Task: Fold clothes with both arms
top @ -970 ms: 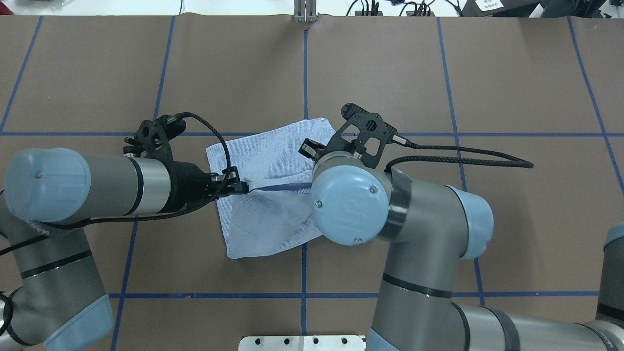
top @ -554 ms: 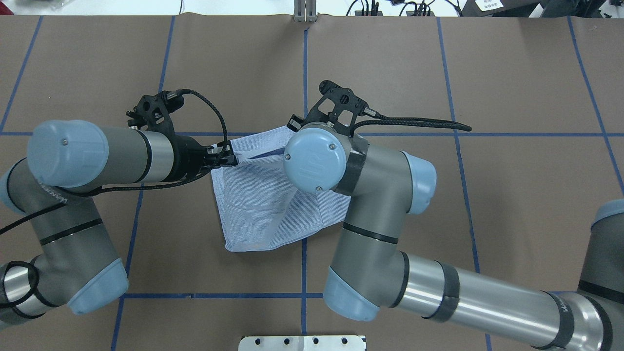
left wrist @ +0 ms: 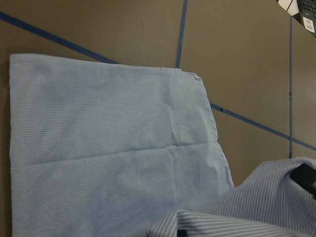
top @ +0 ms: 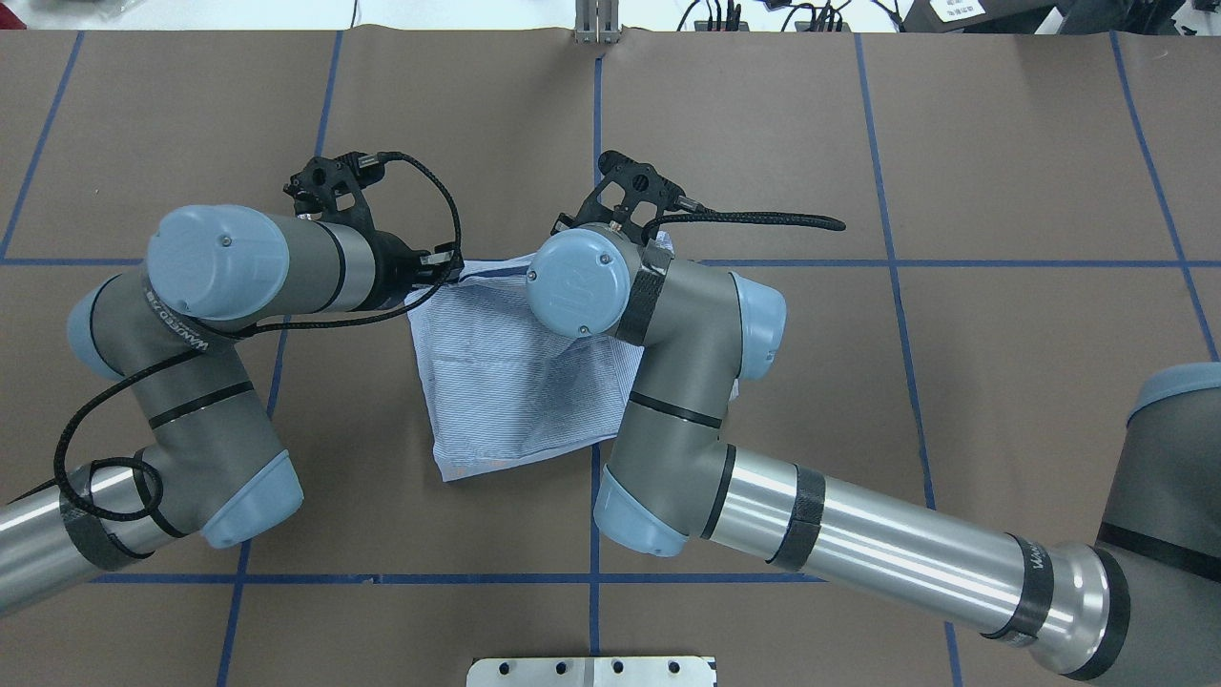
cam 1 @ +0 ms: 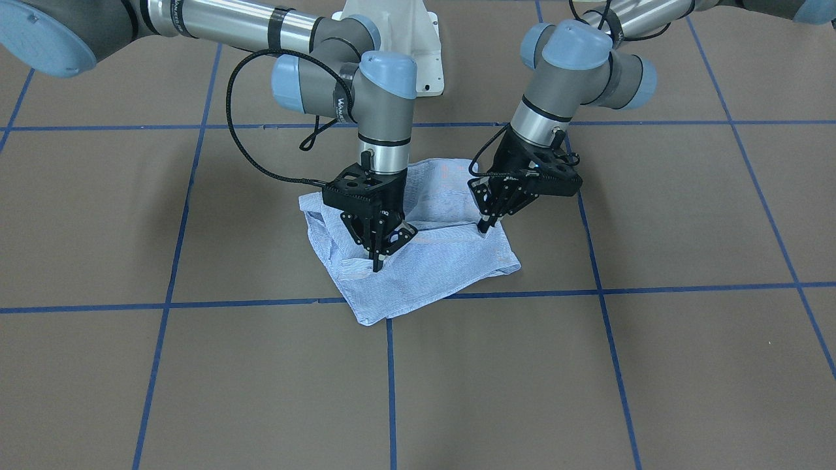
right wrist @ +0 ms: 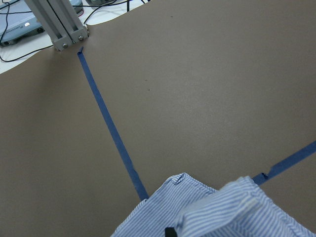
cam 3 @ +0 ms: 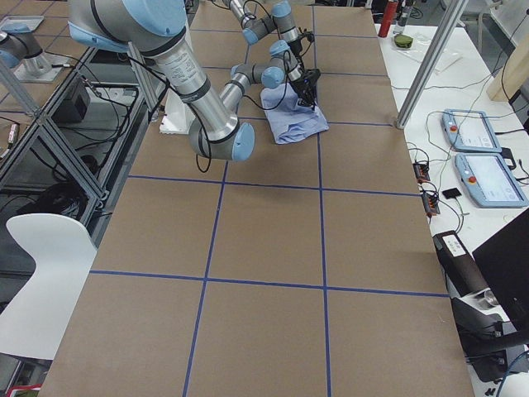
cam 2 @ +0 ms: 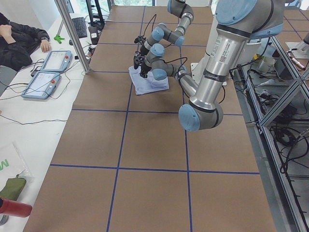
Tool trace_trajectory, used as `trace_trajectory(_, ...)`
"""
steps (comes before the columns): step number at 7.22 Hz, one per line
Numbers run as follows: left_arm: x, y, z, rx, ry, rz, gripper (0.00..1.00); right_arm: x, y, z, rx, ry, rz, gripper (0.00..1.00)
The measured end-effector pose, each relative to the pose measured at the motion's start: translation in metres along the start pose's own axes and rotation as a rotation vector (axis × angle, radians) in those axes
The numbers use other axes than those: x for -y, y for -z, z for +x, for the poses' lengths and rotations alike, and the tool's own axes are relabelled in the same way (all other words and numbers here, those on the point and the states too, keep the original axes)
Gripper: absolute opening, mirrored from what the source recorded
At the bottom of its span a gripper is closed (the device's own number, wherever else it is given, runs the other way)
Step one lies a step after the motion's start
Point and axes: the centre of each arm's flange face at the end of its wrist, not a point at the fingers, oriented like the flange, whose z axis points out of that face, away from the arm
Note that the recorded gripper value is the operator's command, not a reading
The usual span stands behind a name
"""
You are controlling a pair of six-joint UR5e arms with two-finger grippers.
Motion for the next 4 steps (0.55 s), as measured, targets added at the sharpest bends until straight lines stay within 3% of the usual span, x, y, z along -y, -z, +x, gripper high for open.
trace_trajectory(2,0.004,-0.021,-0.016,0.05,-0.01,0.014,0.0,-0.005,-0.017,-0.005,-0.01,0.019,-0.007,0.0)
trace_trajectory(3,0.005,-0.03,-0.022,0.069,-0.011,0.017,0.0,-0.007,-0.023,-0.006,-0.01,0.036,-0.011,0.08)
trace_trajectory(4,0.005,-0.036,-0.027,0.084,-0.012,0.021,0.0,-0.009,-0.025,-0.007,-0.009,0.052,-0.017,0.65)
